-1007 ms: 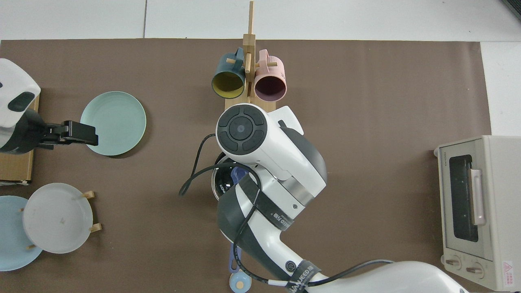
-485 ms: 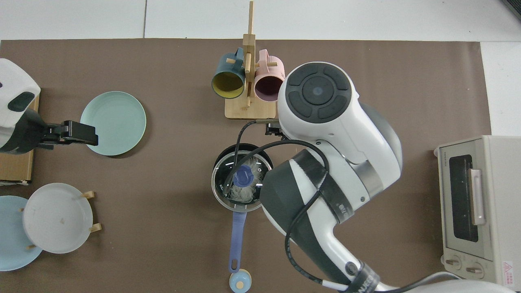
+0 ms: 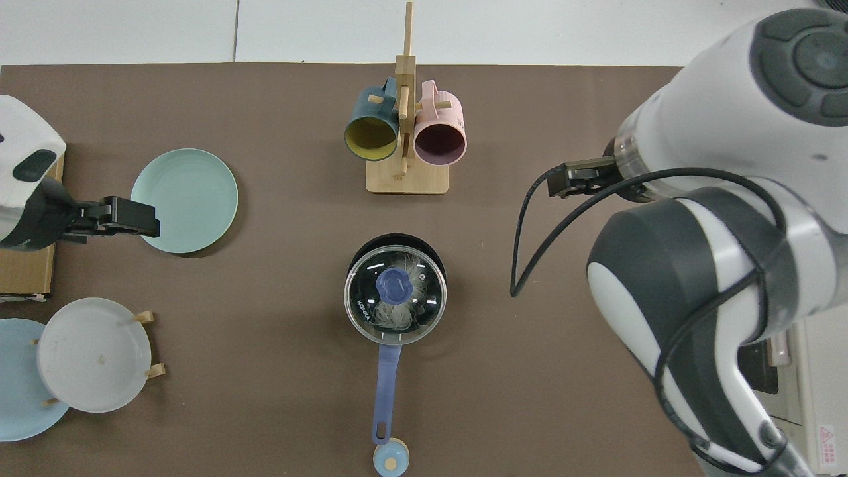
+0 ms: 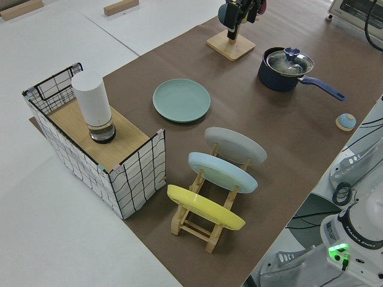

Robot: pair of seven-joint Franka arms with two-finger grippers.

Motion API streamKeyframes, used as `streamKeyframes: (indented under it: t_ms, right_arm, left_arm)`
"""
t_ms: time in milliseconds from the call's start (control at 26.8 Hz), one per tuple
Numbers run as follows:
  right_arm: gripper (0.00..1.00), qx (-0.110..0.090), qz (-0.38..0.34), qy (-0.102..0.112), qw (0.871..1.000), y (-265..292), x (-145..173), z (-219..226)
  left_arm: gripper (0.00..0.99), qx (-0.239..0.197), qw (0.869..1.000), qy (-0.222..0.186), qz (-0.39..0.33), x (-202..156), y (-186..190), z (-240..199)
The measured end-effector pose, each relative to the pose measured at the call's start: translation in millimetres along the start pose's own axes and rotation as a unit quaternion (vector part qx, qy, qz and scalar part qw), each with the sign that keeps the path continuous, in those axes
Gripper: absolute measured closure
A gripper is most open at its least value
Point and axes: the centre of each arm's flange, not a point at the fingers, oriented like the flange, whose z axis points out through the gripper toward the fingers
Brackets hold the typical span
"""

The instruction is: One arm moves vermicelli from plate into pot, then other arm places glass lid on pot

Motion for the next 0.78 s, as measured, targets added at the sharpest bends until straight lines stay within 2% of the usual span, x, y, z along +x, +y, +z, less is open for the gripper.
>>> streamKeyframes:
  t_ms: [187, 522, 784]
  right_arm:
    - [0.00, 0.002, 0.010, -0.012, 1.000, 42, -11, -20]
    - [0.00, -0.002, 0.036, -0.017, 0.999, 129, -28, -35]
    - [0.00, 0.025, 0.081, -0.031, 0.996, 206, -40, -22]
  left_arm:
    - [0.000, 0.000, 1.000, 0.000, 0.000, 0, 0, 0]
    - [0.000, 0.000, 1.000, 0.000, 0.000, 0, 0, 0]
    - [0.000, 0.000, 1.000, 0.000, 0.000, 0, 0, 0]
